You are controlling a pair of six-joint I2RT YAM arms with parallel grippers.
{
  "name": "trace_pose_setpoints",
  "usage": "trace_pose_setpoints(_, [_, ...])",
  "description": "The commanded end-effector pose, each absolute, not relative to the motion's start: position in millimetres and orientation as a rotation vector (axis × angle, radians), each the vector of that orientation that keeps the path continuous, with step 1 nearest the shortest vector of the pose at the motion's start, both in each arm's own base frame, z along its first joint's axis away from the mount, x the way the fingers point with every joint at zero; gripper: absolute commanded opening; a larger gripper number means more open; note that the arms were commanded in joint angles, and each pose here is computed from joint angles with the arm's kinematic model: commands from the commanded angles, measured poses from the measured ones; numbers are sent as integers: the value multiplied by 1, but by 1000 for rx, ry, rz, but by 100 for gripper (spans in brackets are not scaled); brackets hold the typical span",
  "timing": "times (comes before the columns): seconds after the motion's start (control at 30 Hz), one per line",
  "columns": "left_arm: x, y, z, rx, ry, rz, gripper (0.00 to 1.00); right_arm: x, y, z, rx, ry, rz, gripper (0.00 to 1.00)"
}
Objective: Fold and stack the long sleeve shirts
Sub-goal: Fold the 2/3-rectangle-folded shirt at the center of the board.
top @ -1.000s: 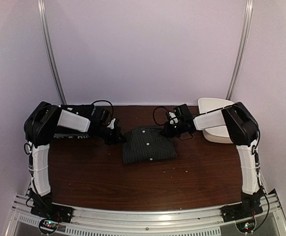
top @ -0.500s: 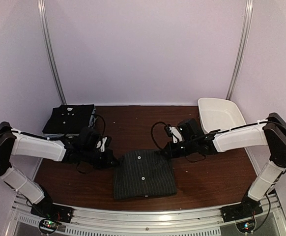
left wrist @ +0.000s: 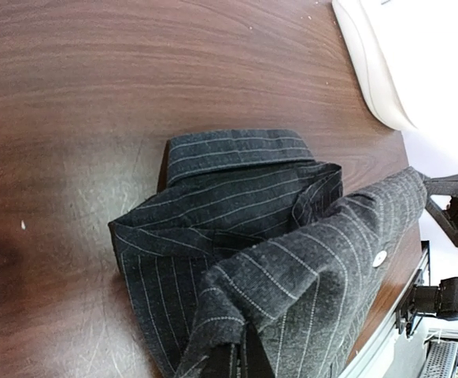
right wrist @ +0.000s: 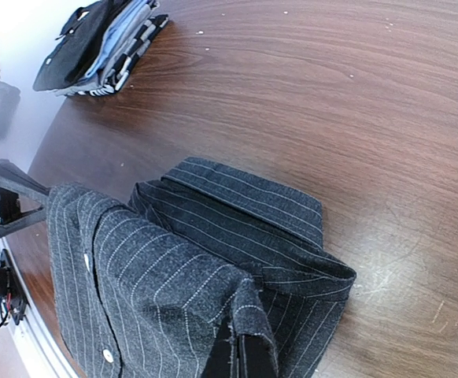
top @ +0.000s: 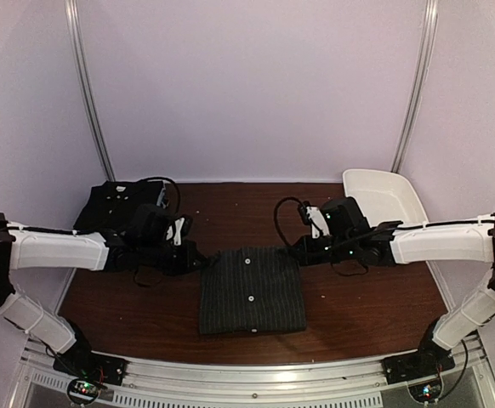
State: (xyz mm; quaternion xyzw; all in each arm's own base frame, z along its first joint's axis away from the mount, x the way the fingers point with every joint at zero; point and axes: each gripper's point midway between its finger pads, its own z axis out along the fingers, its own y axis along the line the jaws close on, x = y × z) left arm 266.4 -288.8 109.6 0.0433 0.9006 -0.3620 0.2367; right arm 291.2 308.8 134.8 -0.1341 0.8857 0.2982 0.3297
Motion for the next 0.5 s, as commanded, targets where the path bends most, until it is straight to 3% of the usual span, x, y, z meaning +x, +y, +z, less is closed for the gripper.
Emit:
trace_pose_setpoints(0.0, [286, -298, 121, 161, 2418, -982, 0, 303, 296, 128, -317, 2320, 687, 0])
trace_pose_setpoints(0.3, [322, -300, 83, 188, 2470, -1069, 0, 345, 279, 92, -241, 2366, 630, 0])
trace_pose_setpoints(0.47, [338, -307, 98, 229, 2437, -1097, 0, 351, 278, 89, -229, 2373, 631, 0])
